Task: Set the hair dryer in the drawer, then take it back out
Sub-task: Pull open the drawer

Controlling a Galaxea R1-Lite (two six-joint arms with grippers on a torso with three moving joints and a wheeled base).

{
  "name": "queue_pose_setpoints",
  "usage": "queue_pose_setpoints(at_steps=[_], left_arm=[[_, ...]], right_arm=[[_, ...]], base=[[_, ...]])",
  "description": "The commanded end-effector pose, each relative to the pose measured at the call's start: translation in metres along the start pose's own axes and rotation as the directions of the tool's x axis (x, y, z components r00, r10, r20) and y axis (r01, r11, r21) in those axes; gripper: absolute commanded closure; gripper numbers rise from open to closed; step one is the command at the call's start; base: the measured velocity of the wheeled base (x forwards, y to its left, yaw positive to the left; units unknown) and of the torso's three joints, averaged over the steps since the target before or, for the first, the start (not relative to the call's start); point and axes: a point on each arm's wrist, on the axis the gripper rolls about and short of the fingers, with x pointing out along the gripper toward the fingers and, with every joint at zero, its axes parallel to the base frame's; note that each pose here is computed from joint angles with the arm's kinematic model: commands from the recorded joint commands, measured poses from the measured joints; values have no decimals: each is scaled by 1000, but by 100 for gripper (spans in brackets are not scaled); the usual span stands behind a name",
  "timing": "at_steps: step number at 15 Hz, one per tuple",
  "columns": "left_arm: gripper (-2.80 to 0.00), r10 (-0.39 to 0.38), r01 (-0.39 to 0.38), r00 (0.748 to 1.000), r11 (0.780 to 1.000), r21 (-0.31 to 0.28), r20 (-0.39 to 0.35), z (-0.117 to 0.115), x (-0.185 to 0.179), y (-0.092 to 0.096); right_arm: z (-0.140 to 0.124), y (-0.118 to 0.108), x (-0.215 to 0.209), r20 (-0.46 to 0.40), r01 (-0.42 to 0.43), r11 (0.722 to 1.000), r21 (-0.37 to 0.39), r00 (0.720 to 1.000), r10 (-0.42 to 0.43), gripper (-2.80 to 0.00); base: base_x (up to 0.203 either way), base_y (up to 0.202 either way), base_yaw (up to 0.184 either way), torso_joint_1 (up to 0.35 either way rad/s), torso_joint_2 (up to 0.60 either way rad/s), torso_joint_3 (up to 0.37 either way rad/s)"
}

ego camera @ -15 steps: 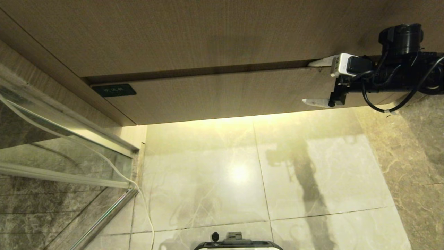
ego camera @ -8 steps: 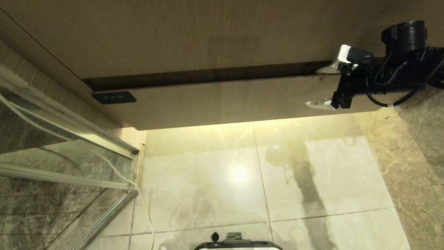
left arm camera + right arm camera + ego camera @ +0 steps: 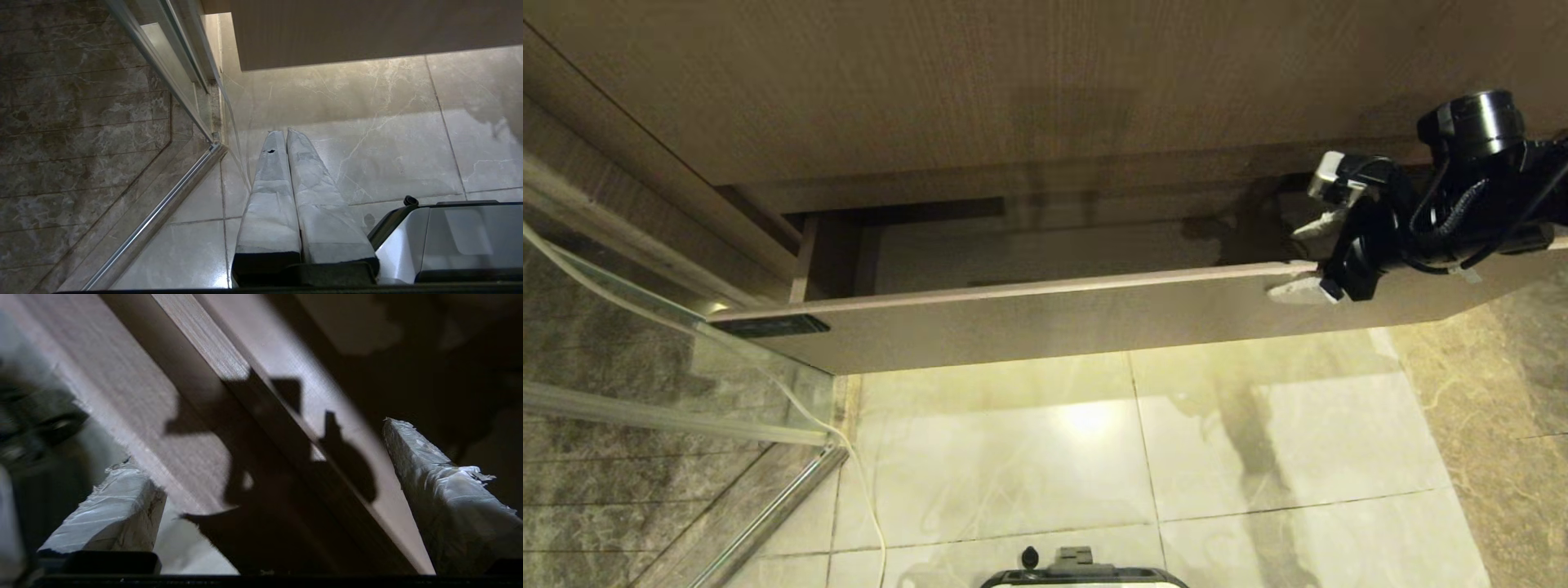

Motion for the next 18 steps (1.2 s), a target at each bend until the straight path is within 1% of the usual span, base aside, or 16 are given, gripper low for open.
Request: queue_pose_setpoints(at_steps=[1,3,5,7,9,10,12,14,15,16,17,18], left_arm=[[0,0,0,1000,1000,0,0,0,0,0],[0,0,0,1000,1000,0,0,0,0,0],[0,0,0,1000,1000,0,0,0,0,0],[0,0,0,1000,1000,0,0,0,0,0],[0,0,0,1000,1000,0,0,0,0,0],[0,0,0,1000,1000,0,0,0,0,0],[0,0,0,1000,1000,0,-1,0,0,0],[0,0,0,1000,1000,0,-1,0,0,0],[0,0,0,1000,1000,0,0,0,0,0],[0,0,0,1000,1000,0,-1,0,0,0],[0,0,0,1000,1000,0,0,0,0,0],[0,0,0,1000,1000,0,0,0,0,0]], right_arm=[[-1,25,-42,-45,-17,1000,22,999,18,-280],[-12,57,-83,-121,-37,997,71,992,45,-280],[-19,89,-125,-166,-25,995,98,985,41,-280],[-17,119,-169,-154,37,992,122,988,-18,-280],[-15,144,-206,-123,128,978,165,987,-108,-280],[-16,153,-217,-130,168,969,181,981,-146,-280],[-21,164,-227,-173,249,946,209,961,-215,-280],[-19,162,-230,-134,307,919,246,950,-282,-280],[-19,161,-229,-118,328,898,292,944,-307,-280],[-21,162,-228,-118,343,879,332,939,-322,-280],[-24,164,-227,-126,359,866,348,933,-336,-280],[-26,166,-228,-130,378,856,353,926,-355,0]], base=[[0,0,0,0,0,0],[0,0,0,0,0,0],[0,0,0,0,0,0],[0,0,0,0,0,0],[0,0,0,0,0,0],[0,0,0,0,0,0],[0,0,0,0,0,0],[0,0,0,0,0,0],[0,0,0,0,0,0],[0,0,0,0,0,0],[0,0,0,0,0,0],[0,0,0,0,0,0]])
